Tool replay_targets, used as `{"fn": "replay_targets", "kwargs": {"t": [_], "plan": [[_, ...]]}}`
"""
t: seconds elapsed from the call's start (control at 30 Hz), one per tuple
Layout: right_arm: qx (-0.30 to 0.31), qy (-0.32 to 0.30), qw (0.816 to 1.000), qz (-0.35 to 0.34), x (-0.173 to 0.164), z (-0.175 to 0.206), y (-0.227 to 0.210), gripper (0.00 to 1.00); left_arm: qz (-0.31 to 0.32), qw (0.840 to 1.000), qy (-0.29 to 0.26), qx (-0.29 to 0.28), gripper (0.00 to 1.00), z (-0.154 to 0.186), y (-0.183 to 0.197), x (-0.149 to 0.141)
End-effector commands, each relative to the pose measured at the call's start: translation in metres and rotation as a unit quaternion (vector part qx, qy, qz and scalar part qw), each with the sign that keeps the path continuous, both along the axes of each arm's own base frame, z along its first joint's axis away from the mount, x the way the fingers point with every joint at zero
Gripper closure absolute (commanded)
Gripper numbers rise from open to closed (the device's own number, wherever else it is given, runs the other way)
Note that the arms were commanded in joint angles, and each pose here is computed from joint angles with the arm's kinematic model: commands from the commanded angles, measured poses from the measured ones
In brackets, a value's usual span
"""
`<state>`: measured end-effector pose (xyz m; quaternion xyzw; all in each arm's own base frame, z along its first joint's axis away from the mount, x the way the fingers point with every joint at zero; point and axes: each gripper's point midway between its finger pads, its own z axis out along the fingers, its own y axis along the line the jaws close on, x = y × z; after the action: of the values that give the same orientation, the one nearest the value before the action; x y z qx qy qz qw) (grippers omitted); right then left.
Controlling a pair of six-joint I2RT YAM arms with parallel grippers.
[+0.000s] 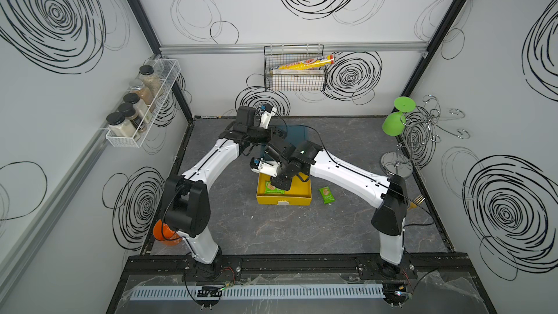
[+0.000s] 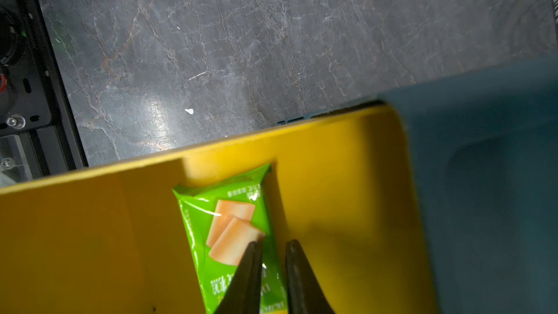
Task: Take the cookies out of the drawer
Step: Pick up the cookie from the drawer.
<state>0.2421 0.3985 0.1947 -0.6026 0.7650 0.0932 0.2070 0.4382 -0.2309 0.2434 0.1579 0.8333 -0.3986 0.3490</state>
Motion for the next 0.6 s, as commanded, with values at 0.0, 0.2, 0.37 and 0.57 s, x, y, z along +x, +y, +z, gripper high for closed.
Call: {"fn": "replay_targets", "kwargs": {"t": [0.0,0.2,0.37,0.57], "plan": [[0.058,-0.017,0.998,-0.003,-0.004,0.039,0.000,0.82,0.021,0.997,0.067,0.026,0.67,-0.040,0.013,-0.003],[0.081,-0.022,0.996,0.001,-0.011,0.055,-0.004,0.85,0.022,0.997,0.064,0.026,0.67,-0.039,0.014,-0.003],[0.089,-0.024,0.996,0.002,-0.012,0.057,-0.005,0.87,0.023,0.997,0.064,0.026,0.67,-0.038,0.014,-0.003],[0.068,-0.003,0.998,0.010,-0.020,0.040,-0.011,0.41,0.017,0.998,0.059,0.015,0.54,-0.030,0.013,-0.005]]}}
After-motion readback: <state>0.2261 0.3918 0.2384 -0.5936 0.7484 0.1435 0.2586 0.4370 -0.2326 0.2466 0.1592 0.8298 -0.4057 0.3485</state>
